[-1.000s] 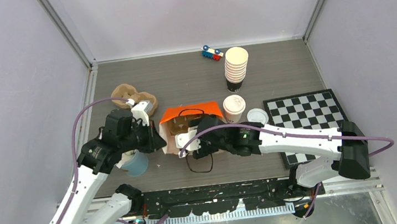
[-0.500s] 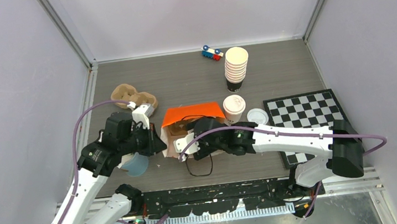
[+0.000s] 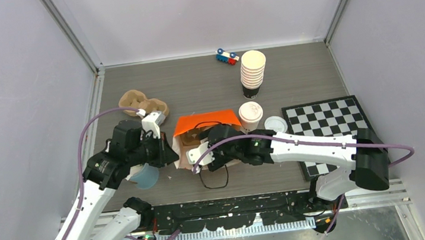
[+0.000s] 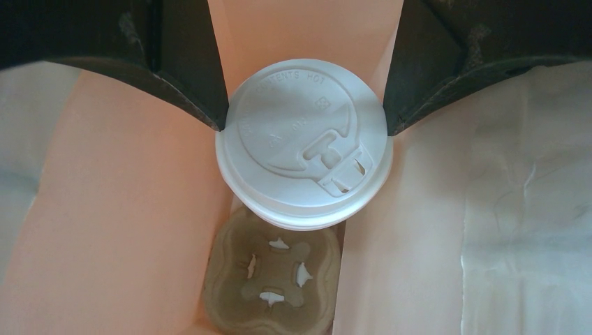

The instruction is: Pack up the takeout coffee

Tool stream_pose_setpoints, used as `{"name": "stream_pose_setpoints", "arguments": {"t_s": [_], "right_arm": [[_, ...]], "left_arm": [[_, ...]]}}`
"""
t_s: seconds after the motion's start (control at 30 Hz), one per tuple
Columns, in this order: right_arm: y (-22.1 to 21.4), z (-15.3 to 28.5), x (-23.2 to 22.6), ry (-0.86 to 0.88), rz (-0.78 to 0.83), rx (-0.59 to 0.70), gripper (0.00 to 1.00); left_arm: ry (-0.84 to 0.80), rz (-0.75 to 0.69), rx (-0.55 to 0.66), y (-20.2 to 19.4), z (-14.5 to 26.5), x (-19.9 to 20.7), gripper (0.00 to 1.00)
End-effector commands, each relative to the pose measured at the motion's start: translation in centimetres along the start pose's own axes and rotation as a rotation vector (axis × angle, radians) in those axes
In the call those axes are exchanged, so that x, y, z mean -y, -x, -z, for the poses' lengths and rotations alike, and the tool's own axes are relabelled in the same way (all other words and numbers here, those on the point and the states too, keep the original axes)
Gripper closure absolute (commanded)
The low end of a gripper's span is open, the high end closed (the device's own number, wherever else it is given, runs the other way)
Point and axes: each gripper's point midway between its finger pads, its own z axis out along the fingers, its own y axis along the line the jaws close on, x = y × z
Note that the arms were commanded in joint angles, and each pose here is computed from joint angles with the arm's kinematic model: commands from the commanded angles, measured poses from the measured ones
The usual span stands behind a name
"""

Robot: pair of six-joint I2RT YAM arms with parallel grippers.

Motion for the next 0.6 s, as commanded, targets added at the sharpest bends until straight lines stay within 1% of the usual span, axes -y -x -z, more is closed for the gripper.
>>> {"name": "stream_pose_setpoints", "arguments": {"t_s": [0.0,0.13,0.3,0.57], "right_arm": [[1.1,0.9,1.7,-0.048,0.005,0.045,0.27],[1.7,1.4,2.4,-0.053,-0.003,0.067,0.27],[1.6,0.8,2.4,-0.048,-0.004,0.07,0.27],[0.3,0.1,4.2,-0.087,0.014,0.027,0.27]], "left_arm": [[-0.048,-0.039,0.052,1.4,0.4,1.0,1.0],[-0.053,-0.041,0.053,1.4,0.3,1.1,1.0],[-0.064,-0.052,0.05,1.5,0.0,1.2,1.0],[-0.067,-0.058,0.042,1.3,0.1,1.2,1.0]]}}
